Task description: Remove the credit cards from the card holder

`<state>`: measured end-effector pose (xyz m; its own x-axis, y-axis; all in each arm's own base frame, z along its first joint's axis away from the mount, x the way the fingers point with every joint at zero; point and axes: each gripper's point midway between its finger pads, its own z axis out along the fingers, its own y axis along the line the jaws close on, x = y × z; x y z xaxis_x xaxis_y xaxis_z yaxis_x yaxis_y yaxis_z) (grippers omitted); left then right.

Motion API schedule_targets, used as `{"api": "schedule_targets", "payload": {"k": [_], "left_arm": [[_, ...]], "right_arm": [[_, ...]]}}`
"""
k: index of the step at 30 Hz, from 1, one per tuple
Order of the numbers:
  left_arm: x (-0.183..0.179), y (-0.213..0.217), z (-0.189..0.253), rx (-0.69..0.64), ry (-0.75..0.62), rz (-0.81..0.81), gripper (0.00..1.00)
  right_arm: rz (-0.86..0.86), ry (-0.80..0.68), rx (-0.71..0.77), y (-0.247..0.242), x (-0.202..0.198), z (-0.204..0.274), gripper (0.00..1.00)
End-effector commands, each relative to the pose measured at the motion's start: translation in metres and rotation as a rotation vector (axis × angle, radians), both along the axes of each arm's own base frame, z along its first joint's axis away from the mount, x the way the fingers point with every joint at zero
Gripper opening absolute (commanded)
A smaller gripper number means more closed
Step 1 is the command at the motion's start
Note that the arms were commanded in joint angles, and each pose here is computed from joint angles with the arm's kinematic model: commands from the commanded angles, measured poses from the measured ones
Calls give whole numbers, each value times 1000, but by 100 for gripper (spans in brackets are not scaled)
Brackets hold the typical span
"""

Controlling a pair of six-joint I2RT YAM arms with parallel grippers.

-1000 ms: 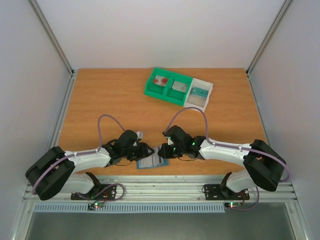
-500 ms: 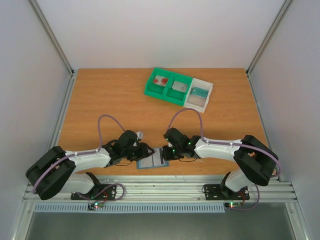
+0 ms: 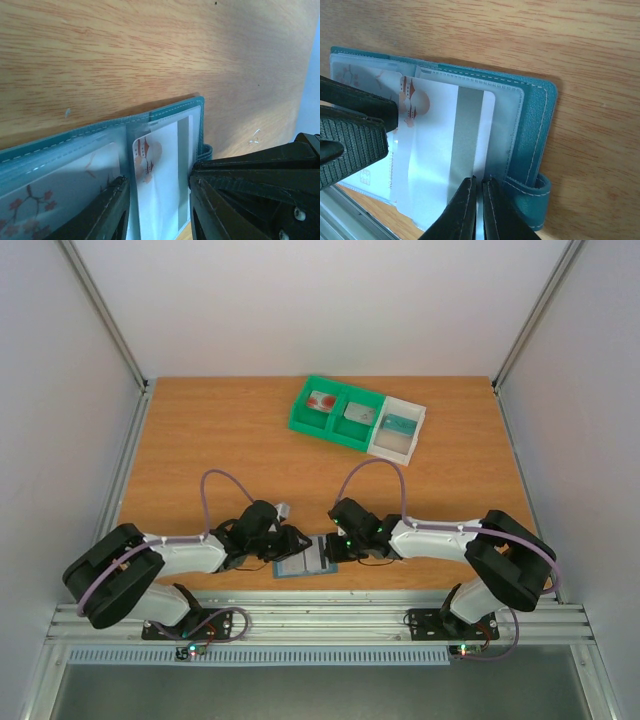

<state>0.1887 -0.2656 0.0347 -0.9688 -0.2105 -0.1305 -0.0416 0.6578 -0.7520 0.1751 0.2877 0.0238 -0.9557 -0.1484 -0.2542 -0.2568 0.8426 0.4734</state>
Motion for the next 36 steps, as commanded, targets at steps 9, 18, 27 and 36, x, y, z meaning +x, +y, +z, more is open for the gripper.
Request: {"api": "schedule_targets", "payload": {"k": [9, 18, 27, 36], "left_arm": [[5, -6, 8, -30, -33, -3, 15], [4, -1, 15, -43, -63, 11, 0], [4, 0, 18, -48, -71, 13, 0], [3, 9, 14, 18, -66, 21, 0]], "right_arm": [[-12, 19, -47, -11, -7, -18, 5], [-17, 27, -54, -10, -7, -23, 5], [-26, 23, -62, -13, -5, -23, 4], [-35, 28, -68, -15, -6, -25, 4]]}}
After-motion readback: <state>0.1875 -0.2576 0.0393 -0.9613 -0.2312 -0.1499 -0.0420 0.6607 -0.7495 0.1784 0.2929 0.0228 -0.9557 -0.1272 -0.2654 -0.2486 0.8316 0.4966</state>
